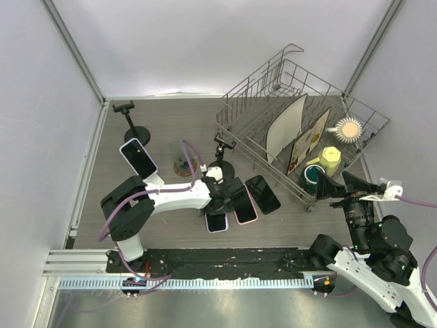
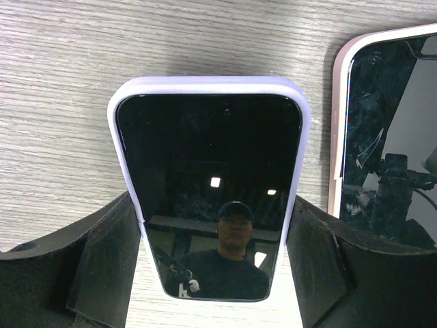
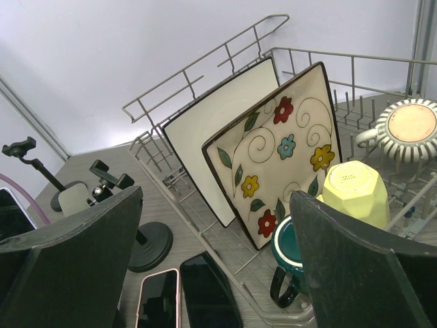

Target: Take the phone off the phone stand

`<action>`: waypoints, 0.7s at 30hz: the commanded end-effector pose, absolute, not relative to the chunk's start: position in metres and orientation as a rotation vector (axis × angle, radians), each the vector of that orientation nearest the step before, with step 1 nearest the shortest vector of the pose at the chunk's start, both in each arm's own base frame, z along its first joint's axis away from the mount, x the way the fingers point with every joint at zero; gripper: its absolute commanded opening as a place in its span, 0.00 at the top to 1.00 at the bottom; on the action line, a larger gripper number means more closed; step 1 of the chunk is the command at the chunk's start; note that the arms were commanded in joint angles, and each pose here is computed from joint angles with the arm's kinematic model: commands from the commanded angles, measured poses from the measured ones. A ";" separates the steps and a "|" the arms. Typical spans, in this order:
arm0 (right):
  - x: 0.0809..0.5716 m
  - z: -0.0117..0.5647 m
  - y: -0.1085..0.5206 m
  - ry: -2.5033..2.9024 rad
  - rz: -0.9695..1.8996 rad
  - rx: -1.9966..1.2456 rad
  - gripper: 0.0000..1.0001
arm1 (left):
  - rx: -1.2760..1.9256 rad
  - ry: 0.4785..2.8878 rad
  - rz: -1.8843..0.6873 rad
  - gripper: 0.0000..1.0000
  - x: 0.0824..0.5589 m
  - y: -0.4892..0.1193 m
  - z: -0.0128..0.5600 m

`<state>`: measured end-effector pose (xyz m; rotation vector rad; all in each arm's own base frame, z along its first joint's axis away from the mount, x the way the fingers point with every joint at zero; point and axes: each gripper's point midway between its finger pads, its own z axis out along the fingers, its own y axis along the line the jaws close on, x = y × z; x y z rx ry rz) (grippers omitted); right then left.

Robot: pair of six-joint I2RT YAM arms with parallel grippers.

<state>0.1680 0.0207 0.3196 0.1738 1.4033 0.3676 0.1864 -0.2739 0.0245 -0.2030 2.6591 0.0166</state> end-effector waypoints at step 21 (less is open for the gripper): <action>0.169 0.324 0.019 1.386 0.358 0.187 0.06 | -0.231 2.457 -0.086 0.00 0.211 -0.267 0.089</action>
